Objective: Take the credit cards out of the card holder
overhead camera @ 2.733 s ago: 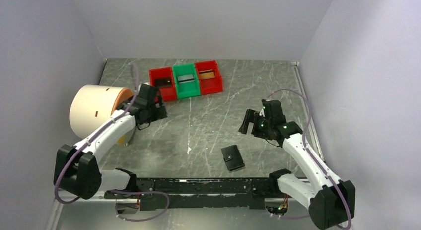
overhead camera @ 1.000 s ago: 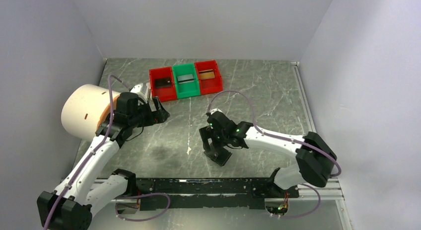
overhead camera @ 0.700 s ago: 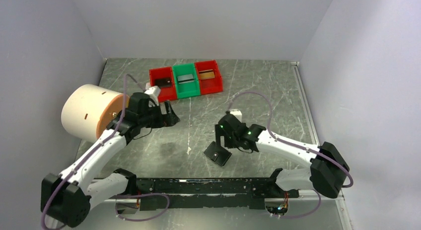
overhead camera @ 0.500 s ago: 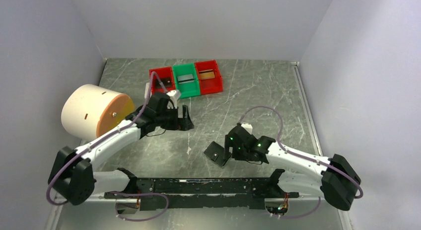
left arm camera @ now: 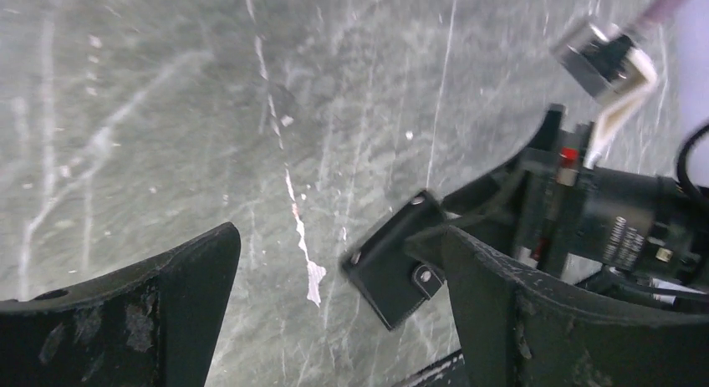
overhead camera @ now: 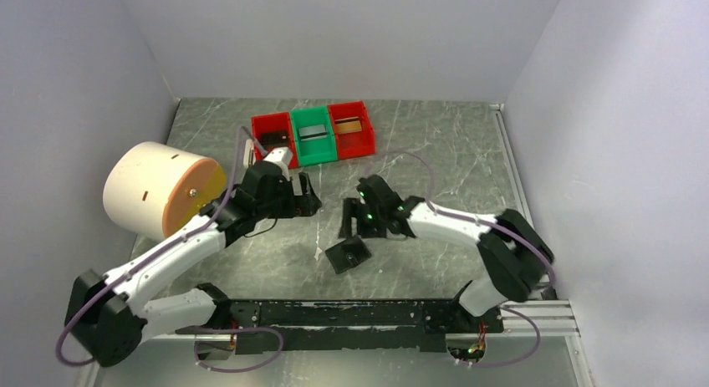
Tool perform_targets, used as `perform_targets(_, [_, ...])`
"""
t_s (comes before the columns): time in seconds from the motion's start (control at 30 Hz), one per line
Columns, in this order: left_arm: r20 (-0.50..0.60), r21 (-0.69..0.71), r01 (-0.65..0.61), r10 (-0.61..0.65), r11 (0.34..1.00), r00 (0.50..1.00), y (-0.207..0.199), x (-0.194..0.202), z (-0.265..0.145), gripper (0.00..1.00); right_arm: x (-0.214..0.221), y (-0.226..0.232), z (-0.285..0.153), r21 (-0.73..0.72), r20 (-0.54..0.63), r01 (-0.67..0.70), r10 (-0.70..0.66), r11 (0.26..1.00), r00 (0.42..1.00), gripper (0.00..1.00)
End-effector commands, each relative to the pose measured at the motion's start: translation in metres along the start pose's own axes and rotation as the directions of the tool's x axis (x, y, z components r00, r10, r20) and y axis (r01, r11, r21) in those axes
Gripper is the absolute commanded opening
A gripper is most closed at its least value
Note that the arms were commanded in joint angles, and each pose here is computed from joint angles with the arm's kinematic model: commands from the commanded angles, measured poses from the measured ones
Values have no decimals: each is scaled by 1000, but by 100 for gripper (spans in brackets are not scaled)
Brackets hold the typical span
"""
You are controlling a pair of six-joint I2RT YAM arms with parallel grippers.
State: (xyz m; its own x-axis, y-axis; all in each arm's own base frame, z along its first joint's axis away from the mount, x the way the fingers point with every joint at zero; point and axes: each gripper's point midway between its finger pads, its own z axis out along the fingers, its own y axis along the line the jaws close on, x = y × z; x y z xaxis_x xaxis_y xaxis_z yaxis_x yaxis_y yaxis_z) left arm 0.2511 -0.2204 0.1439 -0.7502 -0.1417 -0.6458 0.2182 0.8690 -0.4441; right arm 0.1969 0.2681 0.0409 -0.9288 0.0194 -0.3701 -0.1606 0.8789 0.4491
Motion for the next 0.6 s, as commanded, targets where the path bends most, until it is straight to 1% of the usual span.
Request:
perform_targets(0.0, [159, -142, 94, -71, 985, 985, 29, -19, -23, 96, -41, 38, 11, -86, -3, 265, -267, 960, 964, 75])
perform_targets(0.03, [176, -148, 102, -75, 984, 982, 32, -20, -26, 97, -48, 26, 12, 0, 13, 249, -249, 968, 968, 76])
perform_targets(0.1, [186, -141, 99, -72, 985, 980, 32, -20, -30, 98, -63, 19, 0, 47, 80, 216, -220, 975, 972, 76])
perform_targets(0.2, [154, -128, 89, -69, 988, 986, 32, -12, -26, 98, -58, -9, -19, 147, 130, 90, -109, 985, 985, 78])
perform_targets(0.23, [137, -122, 86, -69, 989, 988, 31, -8, -22, 97, -51, -17, -23, 168, 127, 57, -79, 984, 989, 79])
perform_targets(0.3, [98, -103, 80, -70, 991, 993, 27, -1, -13, 96, -27, -32, -27, 189, 96, 13, -31, 982, 995, 78])
perform_targets(0.43, [22, -48, 72, -71, 996, 997, 16, 11, 3, 93, 5, -37, -32, 159, 77, -45, 33, 986, 996, 78])
perform_targets(0.57, [-32, 13, 58, -58, 998, 998, 5, 19, 13, 90, 9, -31, -32, 128, 91, -110, 99, 986, 991, 77])
